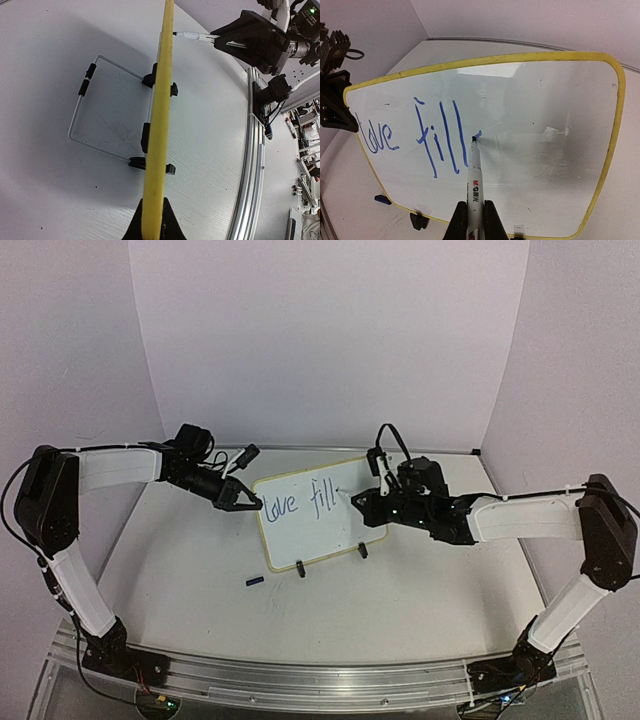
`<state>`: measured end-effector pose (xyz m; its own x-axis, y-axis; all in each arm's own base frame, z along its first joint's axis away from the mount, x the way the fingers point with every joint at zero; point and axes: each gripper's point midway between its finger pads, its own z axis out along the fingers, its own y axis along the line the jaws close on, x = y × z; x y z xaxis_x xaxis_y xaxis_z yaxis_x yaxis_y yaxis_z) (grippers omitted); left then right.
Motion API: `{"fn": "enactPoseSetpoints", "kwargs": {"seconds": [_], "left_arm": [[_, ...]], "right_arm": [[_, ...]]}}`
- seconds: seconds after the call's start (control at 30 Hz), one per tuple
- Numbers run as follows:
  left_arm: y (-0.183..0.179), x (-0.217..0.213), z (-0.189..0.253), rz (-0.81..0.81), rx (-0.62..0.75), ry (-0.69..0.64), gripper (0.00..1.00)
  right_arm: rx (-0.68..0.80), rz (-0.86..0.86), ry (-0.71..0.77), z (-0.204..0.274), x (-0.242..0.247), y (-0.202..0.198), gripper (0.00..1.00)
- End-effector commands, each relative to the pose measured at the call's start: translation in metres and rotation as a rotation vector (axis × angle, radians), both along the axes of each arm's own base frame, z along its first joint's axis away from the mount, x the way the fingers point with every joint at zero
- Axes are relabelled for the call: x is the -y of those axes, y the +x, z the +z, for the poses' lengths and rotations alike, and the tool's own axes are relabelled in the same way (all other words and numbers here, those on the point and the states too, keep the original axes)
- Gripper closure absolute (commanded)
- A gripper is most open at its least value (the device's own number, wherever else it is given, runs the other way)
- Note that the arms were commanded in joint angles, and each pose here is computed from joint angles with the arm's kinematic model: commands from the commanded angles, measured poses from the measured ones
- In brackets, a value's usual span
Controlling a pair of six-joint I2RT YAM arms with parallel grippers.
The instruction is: Write a sentence on the whiteboard
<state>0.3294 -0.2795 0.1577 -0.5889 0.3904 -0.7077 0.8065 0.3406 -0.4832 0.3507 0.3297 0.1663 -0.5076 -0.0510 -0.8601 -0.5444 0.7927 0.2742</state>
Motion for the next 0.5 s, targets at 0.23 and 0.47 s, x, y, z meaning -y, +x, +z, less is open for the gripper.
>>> {"fn": "enactPoseSetpoints", "kwargs": {"seconds": [0.23, 0.47], "left_arm": [[0.008, 0.0, 0.001, -0.006, 0.075, 0.043, 1.0], [0.008, 0.001, 0.002, -0.007, 0.077, 0.042, 1.0]], "right_arm": [[0.007, -0.053, -0.007, -0.003, 0.016, -0.003, 1.0], [0.003, -0.07, -0.022, -0.006, 0.018, -0.001, 1.0]]}}
